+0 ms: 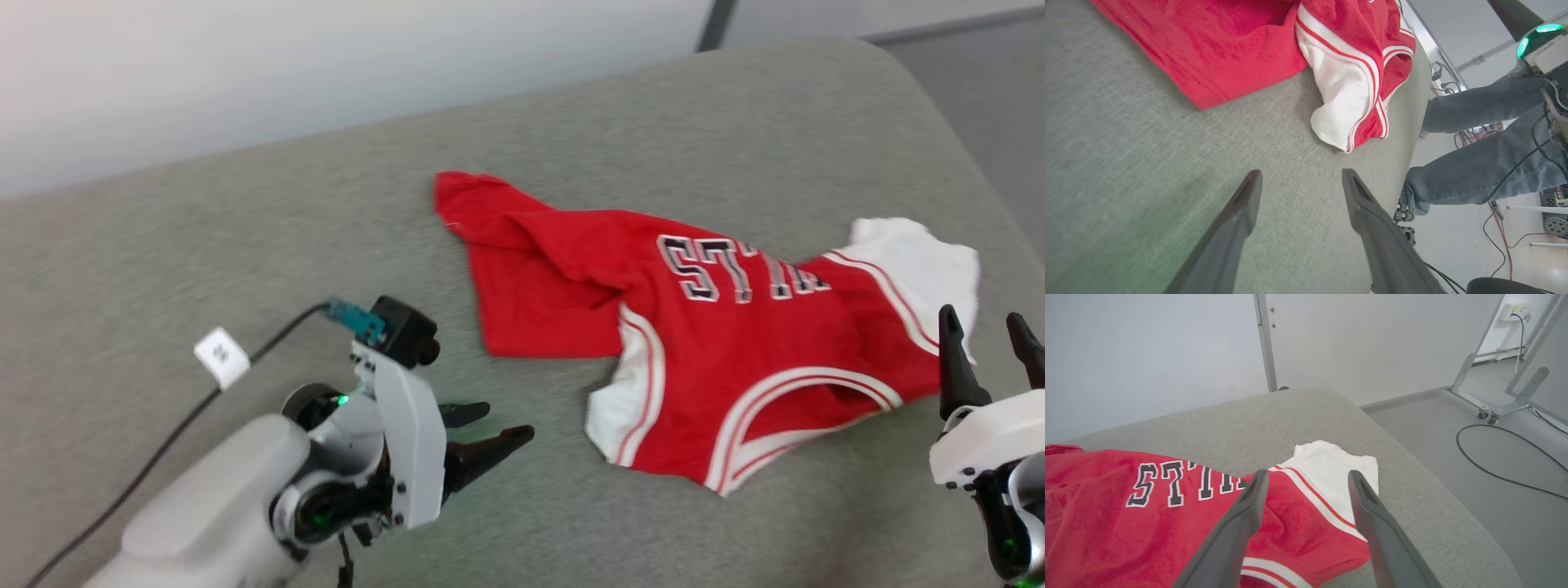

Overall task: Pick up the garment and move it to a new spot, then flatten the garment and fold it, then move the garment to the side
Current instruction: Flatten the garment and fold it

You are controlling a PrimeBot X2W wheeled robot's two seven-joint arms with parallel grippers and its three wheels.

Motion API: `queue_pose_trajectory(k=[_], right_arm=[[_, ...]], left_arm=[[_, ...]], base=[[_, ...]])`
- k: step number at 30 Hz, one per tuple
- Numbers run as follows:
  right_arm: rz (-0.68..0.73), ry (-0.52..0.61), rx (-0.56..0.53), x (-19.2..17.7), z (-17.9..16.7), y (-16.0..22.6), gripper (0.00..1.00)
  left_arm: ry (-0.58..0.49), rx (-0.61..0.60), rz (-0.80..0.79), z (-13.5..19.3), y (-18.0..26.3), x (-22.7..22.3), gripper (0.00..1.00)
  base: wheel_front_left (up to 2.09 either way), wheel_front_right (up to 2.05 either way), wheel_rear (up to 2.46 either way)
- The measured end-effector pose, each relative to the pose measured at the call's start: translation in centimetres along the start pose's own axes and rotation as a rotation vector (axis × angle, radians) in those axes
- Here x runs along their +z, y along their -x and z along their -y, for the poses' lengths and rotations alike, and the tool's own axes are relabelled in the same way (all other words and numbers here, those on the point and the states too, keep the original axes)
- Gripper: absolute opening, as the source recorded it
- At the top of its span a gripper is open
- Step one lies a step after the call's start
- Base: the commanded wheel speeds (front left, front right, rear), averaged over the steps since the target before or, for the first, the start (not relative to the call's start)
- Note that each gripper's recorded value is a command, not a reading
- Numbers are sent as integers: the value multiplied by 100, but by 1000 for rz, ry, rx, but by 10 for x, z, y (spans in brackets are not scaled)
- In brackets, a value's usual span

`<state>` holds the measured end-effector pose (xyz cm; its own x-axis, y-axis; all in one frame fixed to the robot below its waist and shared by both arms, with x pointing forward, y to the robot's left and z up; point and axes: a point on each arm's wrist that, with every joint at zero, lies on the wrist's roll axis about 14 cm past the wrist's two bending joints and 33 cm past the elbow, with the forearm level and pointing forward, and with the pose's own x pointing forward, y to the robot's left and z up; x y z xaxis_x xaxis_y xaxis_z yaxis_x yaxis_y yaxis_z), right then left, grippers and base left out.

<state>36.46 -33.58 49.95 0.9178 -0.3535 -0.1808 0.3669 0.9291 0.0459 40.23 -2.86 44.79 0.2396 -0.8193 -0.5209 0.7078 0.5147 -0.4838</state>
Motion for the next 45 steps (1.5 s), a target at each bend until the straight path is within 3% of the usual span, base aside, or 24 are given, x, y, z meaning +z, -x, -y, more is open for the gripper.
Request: queue_pose_trajectory(k=[6, 10, 20, 33, 36, 37, 38, 45], right_arm=[[27, -15, -84, 8, 30, 25, 100], [32, -11, -113, 10, 39, 34, 100], [21, -5, -139, 6, 46, 41, 100], [29, -7, -118, 6, 37, 40, 100], [29, -8, -112, 5, 35, 39, 100], [31, -9, -111, 5, 35, 39, 100], [32, -10, -110, 6, 35, 39, 100], [34, -16, -80, 5, 25, 33, 100]], left_arm=[[68, -116, -66, 19, -35, 21, 100], [78, -124, -69, 15, -57, 35, 100], [84, -142, -116, 12, -105, 27, 100], [83, -203, -145, 34, -126, 19, 100], [81, -198, -139, 32, -126, 19, 40], [81, -190, -129, 30, -126, 20, 12], [82, -185, -121, 28, -126, 22, 0], [74, -177, -4, 26, -107, 49, 0]], base=[[0, 0, 0], [0, 0, 0], [0, 0, 0], [0, 0, 0], [0, 0, 0], [0, 0, 0], [0, 0, 0], [0, 0, 0]])
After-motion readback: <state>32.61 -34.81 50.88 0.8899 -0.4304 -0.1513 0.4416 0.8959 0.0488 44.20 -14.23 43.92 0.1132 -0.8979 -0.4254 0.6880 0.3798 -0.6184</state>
